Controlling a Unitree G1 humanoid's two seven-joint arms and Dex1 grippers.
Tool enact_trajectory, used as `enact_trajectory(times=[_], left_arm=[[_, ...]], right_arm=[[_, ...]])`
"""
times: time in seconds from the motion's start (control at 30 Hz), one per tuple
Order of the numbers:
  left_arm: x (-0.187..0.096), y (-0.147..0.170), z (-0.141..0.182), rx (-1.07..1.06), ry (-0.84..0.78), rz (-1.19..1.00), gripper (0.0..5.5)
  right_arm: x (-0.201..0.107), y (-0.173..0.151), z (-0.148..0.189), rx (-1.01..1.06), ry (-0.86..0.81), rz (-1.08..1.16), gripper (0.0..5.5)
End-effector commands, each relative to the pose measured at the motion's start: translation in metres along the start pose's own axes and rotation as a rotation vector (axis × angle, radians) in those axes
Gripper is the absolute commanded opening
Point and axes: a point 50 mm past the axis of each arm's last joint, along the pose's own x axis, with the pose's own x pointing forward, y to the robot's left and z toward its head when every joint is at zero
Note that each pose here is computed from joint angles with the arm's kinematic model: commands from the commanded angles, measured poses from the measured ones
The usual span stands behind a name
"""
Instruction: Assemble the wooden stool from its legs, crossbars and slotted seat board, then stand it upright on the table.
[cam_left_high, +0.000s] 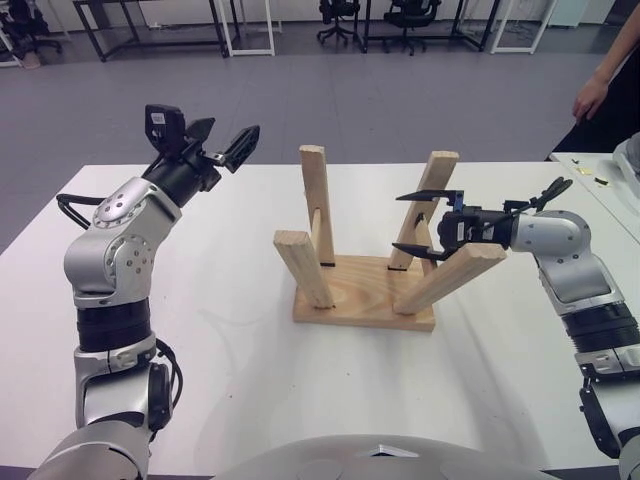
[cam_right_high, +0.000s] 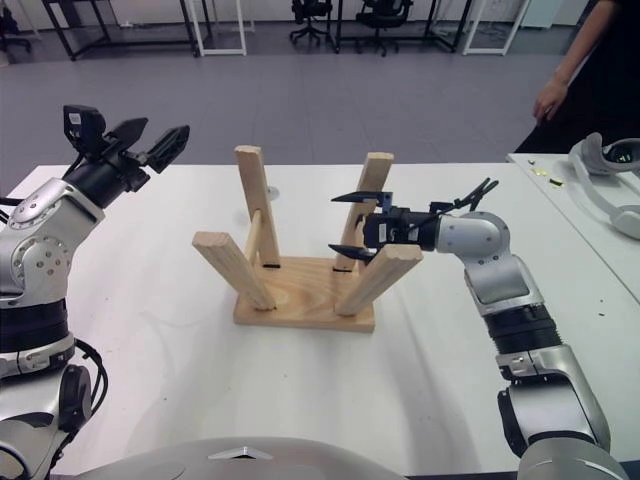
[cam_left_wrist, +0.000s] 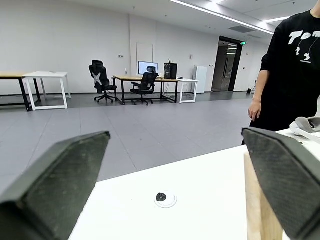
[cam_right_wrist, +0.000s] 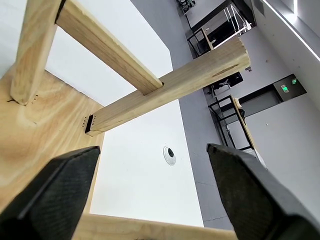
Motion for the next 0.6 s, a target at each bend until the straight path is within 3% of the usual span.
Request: enact_trajectory(times=[0.03,0.17,0.27,0.33,0.4,0.5,0.6], left_arm=[[0.002,-0.004,0.005,0.018,-0.004,-0.005,4.86],[0.005,-0.008,0.004,0.016,-0.008,-0.023,4.86],[0.001,0.0,0.001,-0.001,-0.019,0.01,4.86],[-0.006,0.01,-0.007,-0.034,-0.015,0.049,4.86],[-0.016,0.027,-0.015,-0.047,-0.006,0.1,4.86],[-0.036,0.05,-0.043,-0.005,0.089,0.194,4.86],[-0.053,0.057,-0.087,0.043,0.262,0.209,4.86]], right_arm=[[0.007,-0.004,-0.004,0.051,0.01,-0.024,4.01],[0.008,-0.041,0.023,0.077,-0.132,-0.184,4.01],[-0.005,-0.071,0.037,0.267,-0.268,-0.372,4.01],[-0.029,-0.089,0.038,0.437,-0.362,-0.521,4.01],[-0.075,-0.108,0.03,0.56,-0.416,-0.762,4.01],[-0.125,-0.099,-0.009,0.639,-0.248,-1.011,4.01],[-0.124,-0.047,-0.055,0.731,0.087,-0.995,4.01]])
